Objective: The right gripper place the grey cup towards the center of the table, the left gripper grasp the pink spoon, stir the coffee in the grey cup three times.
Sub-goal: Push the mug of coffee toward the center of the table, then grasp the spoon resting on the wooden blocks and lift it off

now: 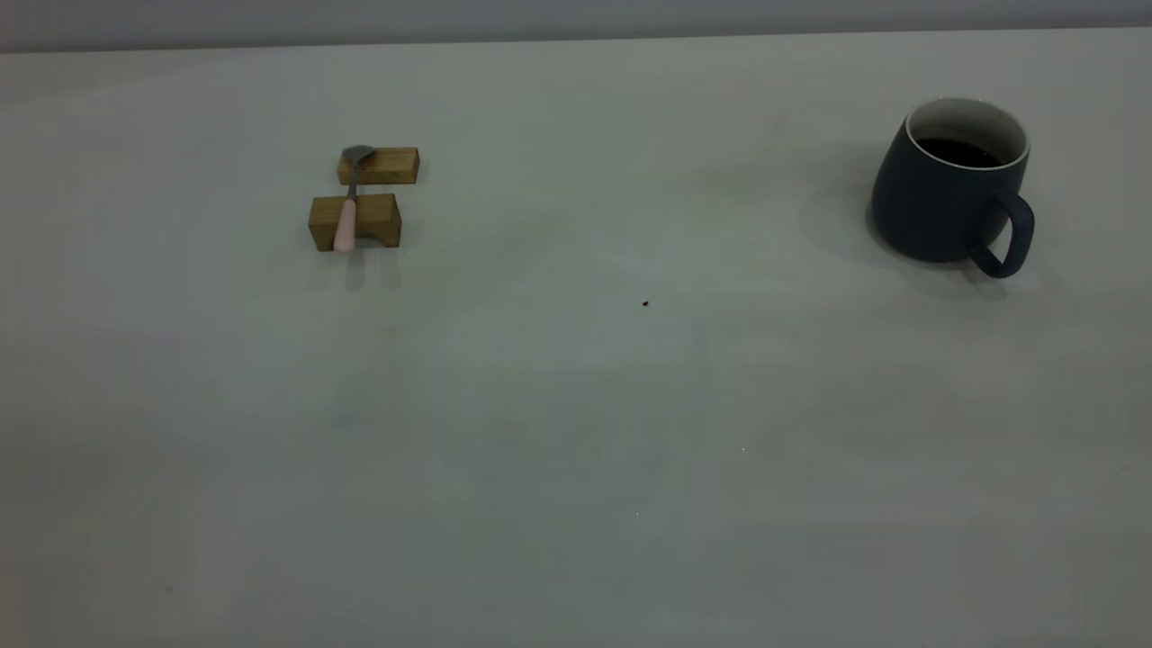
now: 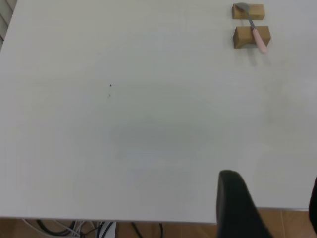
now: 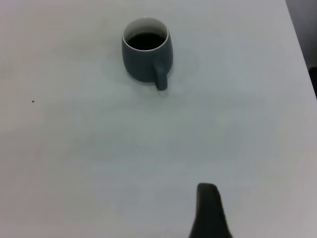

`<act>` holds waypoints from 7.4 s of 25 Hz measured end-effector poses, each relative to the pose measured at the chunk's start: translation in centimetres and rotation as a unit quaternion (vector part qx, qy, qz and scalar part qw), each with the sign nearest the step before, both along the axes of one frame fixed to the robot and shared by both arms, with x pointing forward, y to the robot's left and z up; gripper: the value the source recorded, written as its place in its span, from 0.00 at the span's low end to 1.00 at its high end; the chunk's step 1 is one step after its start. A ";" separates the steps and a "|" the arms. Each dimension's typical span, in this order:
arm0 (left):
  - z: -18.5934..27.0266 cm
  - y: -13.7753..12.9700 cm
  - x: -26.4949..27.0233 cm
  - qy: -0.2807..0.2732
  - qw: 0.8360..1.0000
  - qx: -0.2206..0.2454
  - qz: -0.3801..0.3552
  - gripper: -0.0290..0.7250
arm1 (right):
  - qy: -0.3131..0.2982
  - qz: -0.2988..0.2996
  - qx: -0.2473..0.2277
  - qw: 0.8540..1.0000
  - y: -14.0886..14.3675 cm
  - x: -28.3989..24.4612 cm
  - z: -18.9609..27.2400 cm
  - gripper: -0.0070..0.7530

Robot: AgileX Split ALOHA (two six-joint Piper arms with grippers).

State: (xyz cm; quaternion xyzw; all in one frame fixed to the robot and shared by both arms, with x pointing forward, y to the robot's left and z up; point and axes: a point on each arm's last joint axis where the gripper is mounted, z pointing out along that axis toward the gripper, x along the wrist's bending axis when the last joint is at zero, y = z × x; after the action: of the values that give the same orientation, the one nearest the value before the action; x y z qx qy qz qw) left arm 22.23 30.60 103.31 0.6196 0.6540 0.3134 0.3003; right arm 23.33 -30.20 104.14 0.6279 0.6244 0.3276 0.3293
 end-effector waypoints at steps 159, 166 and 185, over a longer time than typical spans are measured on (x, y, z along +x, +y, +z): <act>0.0 0.0 0.0 0.000 1.000 0.000 0.000 0.61 | 0.321 0.328 -0.145 0.876 20.7 39.1 -21.7 0.39; 0.0 0.0 0.0 0.000 1.000 0.000 0.000 0.61 | 0.343 0.313 -0.136 0.875 20.6 38.8 -20.9 0.88; 0.0 0.0 0.0 0.000 1.000 0.000 0.000 0.61 | 0.290 0.253 -0.145 0.912 13.7 27.5 7.0 0.97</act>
State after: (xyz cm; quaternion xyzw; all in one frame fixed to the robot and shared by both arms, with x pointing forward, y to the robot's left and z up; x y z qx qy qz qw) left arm 22.23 30.59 103.31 0.6197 0.6539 0.3130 0.3006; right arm 50.87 -16.51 111.09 0.4621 0.8707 0.1098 0.1275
